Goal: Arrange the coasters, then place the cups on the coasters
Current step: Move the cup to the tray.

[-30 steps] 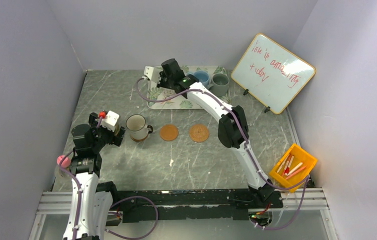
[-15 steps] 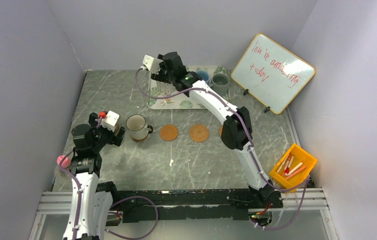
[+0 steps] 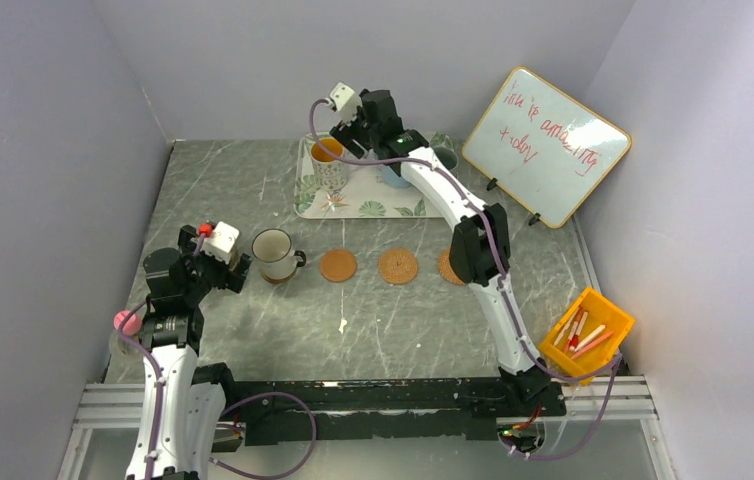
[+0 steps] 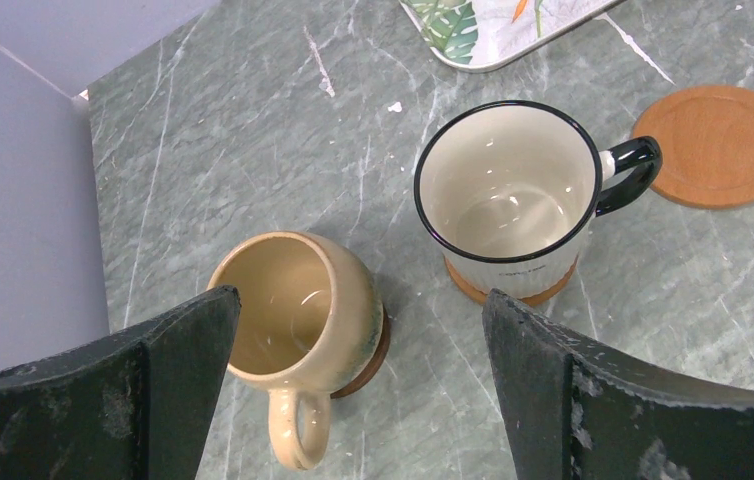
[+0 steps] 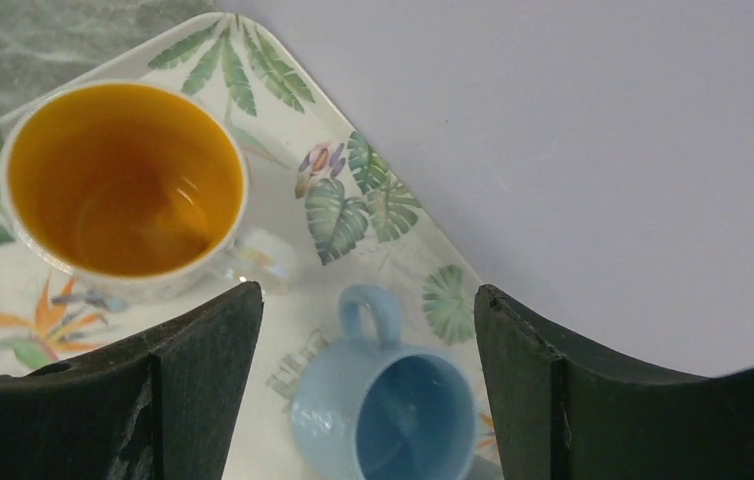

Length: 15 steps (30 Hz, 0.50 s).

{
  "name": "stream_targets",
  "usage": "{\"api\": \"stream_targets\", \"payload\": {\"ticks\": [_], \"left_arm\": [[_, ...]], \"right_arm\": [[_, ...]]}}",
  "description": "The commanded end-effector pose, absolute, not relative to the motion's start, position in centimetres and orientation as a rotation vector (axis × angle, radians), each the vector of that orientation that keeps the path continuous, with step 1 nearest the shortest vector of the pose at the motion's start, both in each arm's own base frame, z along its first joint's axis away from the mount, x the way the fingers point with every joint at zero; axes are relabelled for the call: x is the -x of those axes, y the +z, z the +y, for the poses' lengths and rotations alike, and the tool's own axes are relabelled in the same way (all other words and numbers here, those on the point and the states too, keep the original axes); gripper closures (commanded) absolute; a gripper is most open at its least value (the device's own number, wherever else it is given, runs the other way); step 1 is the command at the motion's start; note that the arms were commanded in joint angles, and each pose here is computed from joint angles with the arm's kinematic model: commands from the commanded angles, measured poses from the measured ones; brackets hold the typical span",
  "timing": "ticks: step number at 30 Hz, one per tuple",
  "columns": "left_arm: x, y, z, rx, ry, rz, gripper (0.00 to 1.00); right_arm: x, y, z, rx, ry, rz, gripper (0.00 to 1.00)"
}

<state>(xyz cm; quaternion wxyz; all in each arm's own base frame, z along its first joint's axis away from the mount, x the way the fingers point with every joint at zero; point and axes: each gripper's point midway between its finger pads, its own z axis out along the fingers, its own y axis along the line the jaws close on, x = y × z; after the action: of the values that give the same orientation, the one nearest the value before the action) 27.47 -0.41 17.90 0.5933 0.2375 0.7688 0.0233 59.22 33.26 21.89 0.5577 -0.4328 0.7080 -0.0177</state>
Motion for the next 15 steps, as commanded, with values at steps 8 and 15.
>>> {"api": "stream_targets", "payload": {"ticks": [8, 15], "left_arm": [[-27.5, 18.0, -0.6, -0.578, 0.048, 1.777, 0.04], [-27.6, 17.7, -0.6, -0.579, 0.047, 1.786, 0.04]], "right_arm": [[-65.8, 20.5, 31.9, 0.479, -0.112, 1.667, 0.17], [-66.4, 18.5, 32.2, 0.524, -0.118, 1.668, 0.17]]}}
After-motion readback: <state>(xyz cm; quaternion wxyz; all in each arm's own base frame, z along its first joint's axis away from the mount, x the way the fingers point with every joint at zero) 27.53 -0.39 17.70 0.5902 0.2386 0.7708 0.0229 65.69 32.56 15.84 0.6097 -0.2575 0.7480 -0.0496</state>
